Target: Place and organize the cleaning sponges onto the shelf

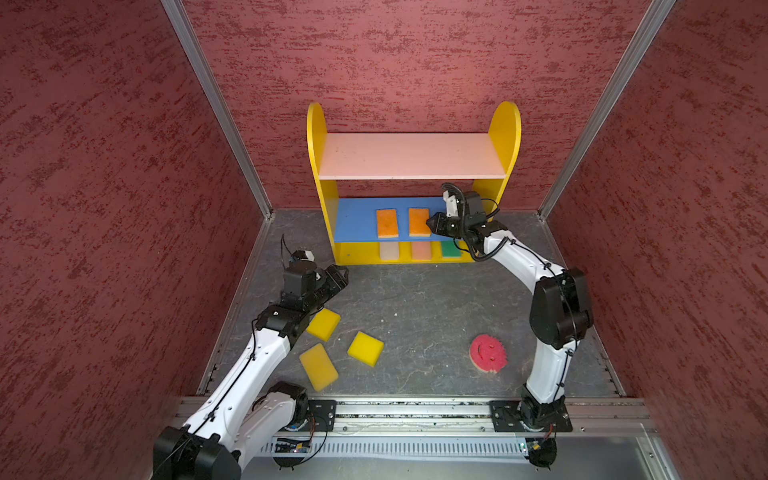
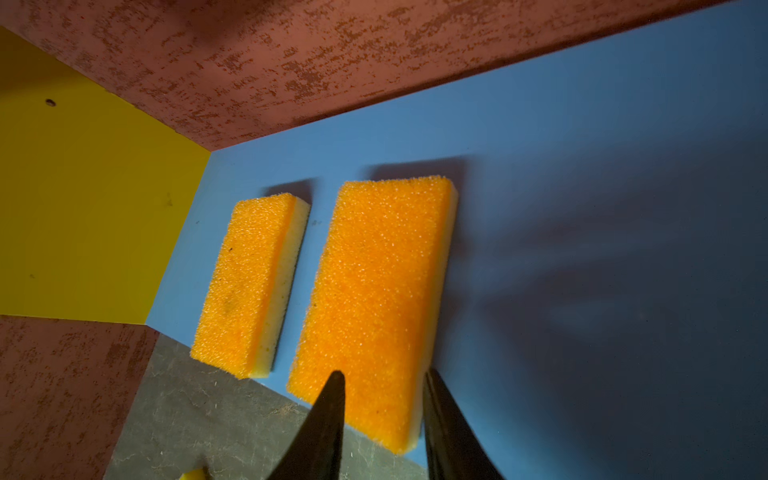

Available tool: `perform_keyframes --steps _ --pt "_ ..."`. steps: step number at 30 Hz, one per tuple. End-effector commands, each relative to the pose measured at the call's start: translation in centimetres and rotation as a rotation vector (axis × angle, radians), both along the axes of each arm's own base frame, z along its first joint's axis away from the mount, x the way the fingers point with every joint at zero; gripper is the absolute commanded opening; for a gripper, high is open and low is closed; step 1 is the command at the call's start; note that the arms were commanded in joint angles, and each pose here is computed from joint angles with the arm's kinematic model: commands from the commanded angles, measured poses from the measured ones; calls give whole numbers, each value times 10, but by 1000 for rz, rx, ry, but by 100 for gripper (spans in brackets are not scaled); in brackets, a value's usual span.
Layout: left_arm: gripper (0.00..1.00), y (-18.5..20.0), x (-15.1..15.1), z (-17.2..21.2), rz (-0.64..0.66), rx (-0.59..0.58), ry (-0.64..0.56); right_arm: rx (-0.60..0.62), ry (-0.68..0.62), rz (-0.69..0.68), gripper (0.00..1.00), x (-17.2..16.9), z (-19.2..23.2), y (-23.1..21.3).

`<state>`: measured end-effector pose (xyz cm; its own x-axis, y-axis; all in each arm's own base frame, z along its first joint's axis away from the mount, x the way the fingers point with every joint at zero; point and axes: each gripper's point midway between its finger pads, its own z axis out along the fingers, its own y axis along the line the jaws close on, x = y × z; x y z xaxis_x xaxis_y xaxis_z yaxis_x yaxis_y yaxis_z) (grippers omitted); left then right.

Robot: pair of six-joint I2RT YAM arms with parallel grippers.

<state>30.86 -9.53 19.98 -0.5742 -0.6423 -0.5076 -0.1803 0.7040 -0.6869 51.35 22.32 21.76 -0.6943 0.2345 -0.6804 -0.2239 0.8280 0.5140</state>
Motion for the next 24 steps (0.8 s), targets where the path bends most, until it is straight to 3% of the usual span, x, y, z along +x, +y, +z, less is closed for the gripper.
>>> perform_keyframes --steps 1,8,10,12,15,24 --pt "70 3 -3 6 9 10 -18 7 -57 -7 38 -16 33 -3" --pt "70 10 -13 14 28 29 -31 -29 -60 16 41 -61 33 8" --pt "66 12 -16 14 33 34 -33 -44 -57 28 32 -70 30 13" --pt "55 12 -16 14 34 31 -34 -47 -53 47 15 -75 28 21" --pt "39 10 -15 14 32 22 -29 -50 -56 79 0 -76 26 36" --pt "35 7 -11 9 29 32 -9 -36 -30 173 0 -66 1 93"
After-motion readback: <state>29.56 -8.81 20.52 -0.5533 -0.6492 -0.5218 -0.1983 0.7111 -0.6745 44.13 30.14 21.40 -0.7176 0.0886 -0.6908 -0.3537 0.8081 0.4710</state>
